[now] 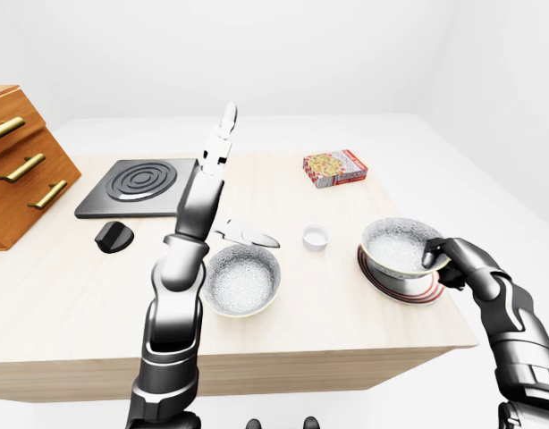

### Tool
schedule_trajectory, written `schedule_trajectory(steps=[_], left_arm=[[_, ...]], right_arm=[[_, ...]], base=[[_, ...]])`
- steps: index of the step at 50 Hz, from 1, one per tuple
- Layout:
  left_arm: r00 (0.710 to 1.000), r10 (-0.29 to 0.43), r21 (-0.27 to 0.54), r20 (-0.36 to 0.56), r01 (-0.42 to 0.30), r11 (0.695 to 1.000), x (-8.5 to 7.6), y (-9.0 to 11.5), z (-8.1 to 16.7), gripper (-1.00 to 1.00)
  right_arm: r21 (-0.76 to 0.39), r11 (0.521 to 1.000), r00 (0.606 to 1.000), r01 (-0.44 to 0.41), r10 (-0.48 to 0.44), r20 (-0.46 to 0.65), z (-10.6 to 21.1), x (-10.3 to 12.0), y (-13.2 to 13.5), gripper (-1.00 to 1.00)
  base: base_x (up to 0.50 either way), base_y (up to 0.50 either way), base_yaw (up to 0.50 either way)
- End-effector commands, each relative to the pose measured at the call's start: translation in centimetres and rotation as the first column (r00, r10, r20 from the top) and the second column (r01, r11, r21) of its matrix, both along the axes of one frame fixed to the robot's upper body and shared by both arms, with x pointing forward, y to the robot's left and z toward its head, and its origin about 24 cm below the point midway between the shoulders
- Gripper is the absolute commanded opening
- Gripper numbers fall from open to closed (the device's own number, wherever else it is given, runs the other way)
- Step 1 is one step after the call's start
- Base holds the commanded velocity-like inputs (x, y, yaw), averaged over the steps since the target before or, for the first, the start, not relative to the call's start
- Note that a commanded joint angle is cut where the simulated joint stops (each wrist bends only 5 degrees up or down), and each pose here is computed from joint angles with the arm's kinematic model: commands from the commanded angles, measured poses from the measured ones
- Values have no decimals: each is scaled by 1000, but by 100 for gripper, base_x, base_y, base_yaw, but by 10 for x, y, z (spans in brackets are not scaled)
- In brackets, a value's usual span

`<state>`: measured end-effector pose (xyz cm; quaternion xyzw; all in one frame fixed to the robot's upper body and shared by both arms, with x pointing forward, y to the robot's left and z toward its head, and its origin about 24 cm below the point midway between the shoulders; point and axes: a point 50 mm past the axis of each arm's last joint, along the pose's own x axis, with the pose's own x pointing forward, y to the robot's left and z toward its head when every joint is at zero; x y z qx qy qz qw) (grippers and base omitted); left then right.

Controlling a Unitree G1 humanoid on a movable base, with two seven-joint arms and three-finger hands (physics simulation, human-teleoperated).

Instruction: Pick the akita bowl from table center and place it on the plate.

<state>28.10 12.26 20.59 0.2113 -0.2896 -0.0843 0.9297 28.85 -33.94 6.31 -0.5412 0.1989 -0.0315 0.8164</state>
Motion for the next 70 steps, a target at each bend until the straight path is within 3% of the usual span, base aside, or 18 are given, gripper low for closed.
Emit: schedule_trajectory(steps=[1,14,15,16,17,35,42,43,46,49,50,54,55,56,58,61,67,70], left_arm=[[1000,0,0,-16,0,1000,0,-1,-4,100],[1000,0,1,-21,0,1000,0,-2,-6,100],[1000,1,1,-19,-1,1000,0,-2,-5,100],[1000,1,1,-17,-1,1000,-1,-1,-5,100],[1000,2,-1,-17,-2,1000,-1,-1,-5,100],[1000,-1,-4,9,1,1000,0,0,2,100],[999,-9,-3,50,9,1000,-1,-1,13,100],[998,-9,-7,58,10,1000,-1,-1,15,100],[998,-12,-17,69,13,1000,-4,-1,16,100],[996,-16,-26,83,18,999,-8,-1,18,100],[994,-18,-43,107,22,999,-11,0,22,100],[988,-20,-57,151,29,998,-19,2,30,100],[988,-19,-66,155,29,997,-19,3,31,100],[988,-19,-67,156,30,997,-19,3,31,100],[986,-16,-86,168,31,996,-22,4,32,100],[984,-20,-100,177,38,994,-25,5,33,100],[982,-20,-136,187,46,990,-27,7,35,100],[980,-19,-156,197,51,986,-30,8,36,100]], right_arm=[[303,948,989,93,-122,79,-11,-6,-12,-100],[289,950,987,116,-141,70,-16,-7,-13,-100],[286,951,988,115,-140,71,-16,-8,-12,-92],[283,952,988,113,-139,72,-16,-8,-12,-55],[278,954,988,113,-137,68,-17,-9,-12,100],[183,983,995,-4,-13,95,5,-40,-5,100],[207,971,985,-121,91,148,51,-60,23,100],[252,953,974,-171,126,186,66,-65,34,100],[220,938,921,-269,184,343,97,-70,50,100],[160,911,836,-379,264,480,127,-74,71,100],[108,880,755,-462,327,568,148,-76,87,100],[-18,780,582,-626,482,655,180,-74,126,100],[-47,747,520,-663,505,689,189,-73,137,100],[-50,743,512,-668,507,693,190,-73,138,100],[-69,709,431,-701,499,752,200,-68,151,100],[-62,680,383,-730,483,787,203,-66,160,100],[-19,651,368,-759,452,812,197,-67,168,100],[-17,639,341,-769,432,835,199,-73,168,100]], base=[[0,0,0],[0,0,0],[0,0,0],[0,0,0],[0,0,0],[0,0,0],[0,0,0],[0,0,0],[0,0,0],[0,0,0],[0,0,0],[0,0,0],[0,0,0],[0,0,0],[0,0,0],[0,0,0],[0,0,0],[0,0,0]])
